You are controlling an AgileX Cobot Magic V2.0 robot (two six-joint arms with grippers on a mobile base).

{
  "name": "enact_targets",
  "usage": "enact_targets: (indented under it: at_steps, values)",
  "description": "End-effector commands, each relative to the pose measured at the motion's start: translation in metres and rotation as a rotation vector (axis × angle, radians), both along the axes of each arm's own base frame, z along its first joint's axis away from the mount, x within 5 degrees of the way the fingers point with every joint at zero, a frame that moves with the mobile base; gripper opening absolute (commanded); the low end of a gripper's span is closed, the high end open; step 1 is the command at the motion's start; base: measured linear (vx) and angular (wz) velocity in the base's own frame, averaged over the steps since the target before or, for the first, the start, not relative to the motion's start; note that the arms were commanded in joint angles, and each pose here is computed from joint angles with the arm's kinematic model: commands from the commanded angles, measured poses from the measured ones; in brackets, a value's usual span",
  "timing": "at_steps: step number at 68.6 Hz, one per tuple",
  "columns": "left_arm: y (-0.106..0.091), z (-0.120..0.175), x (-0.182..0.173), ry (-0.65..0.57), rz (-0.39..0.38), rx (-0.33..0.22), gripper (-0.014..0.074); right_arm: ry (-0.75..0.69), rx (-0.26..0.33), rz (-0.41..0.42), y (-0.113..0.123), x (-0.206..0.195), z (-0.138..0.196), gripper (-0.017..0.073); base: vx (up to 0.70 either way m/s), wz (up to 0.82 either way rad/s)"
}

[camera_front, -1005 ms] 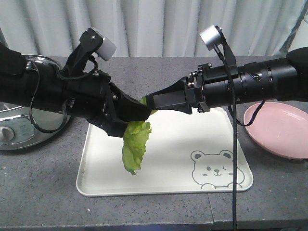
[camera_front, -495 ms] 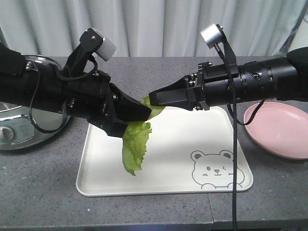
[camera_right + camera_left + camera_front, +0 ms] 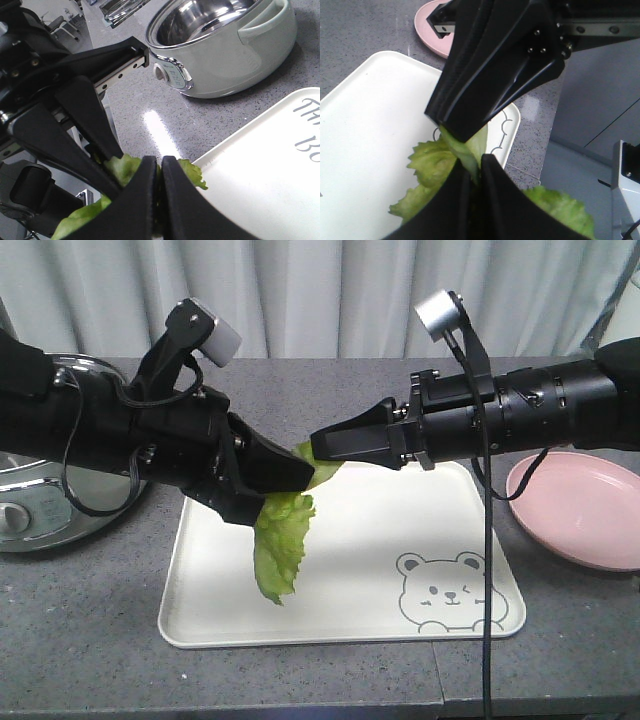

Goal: Transfer vegetables to tray and serve
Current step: 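Bring the right gripper to the leaf and grasp it, then open the left gripper, releasing the leaf to the right gripper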

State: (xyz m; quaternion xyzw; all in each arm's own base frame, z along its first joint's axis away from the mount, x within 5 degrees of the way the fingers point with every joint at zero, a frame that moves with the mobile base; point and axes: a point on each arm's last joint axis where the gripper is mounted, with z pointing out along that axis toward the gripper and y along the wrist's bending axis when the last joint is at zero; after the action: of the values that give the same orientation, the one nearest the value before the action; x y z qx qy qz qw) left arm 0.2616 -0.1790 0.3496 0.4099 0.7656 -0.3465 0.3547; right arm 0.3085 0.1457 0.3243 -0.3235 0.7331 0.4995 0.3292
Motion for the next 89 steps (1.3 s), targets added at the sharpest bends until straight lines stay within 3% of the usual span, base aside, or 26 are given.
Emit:
enact_targets:
  at_steps: [1, 12, 24, 31, 38, 46, 52, 65, 74, 89]
  values:
    - [0.000, 0.024, -0.005, -0.040, 0.023, -0.087, 0.0041, -0.064, 0.073, -0.007, 0.000, -0.005, 0.026, -0.0010, 0.00, 0.00]
    - [0.001, 0.024, -0.005, -0.041, 0.028, -0.088, 0.0178, -0.064, 0.073, -0.007, 0.000, -0.005, 0.026, -0.0010, 0.00, 0.00]
    - [0.001, 0.024, -0.005, -0.045, 0.030, -0.089, 0.0430, -0.064, 0.072, -0.007, 0.000, -0.005, 0.026, -0.0008, 0.00, 0.00]
    - [0.001, 0.024, -0.005, -0.046, 0.031, -0.089, 0.0531, -0.065, 0.070, -0.014, -0.001, -0.004, 0.026, -0.0009, 0.00, 0.00]
    - [0.001, 0.024, -0.005, -0.045, 0.029, -0.088, 0.0568, -0.071, 0.057, -0.024, -0.001, -0.003, 0.025, -0.0006, 0.00, 0.00]
    - [0.001, 0.024, -0.005, -0.049, 0.028, -0.077, 0.0566, -0.099, -0.009, -0.037, -0.005, -0.006, 0.025, -0.0006, 0.00, 0.00]
    - [0.001, 0.023, -0.005, -0.051, 0.026, -0.073, 0.0566, -0.121, -0.111, -0.090, -0.011, -0.008, 0.027, -0.0006, 0.00, 0.00]
    - [0.001, 0.023, -0.005, -0.047, 0.021, -0.072, 0.0566, -0.130, -0.324, -0.294, -0.037, -0.012, 0.034, -0.0006, 0.00, 0.00]
    - [0.001, 0.023, -0.006, -0.046, 0.019, -0.072, 0.0566, -0.102, -0.385, -0.431, -0.072, -0.015, 0.043, -0.0006, 0.00, 0.00]
    - [0.001, 0.023, -0.006, -0.045, 0.018, -0.073, 0.0566, -0.088, -0.399, -0.668, -0.141, -0.019, 0.055, -0.0006, 0.00, 0.00]
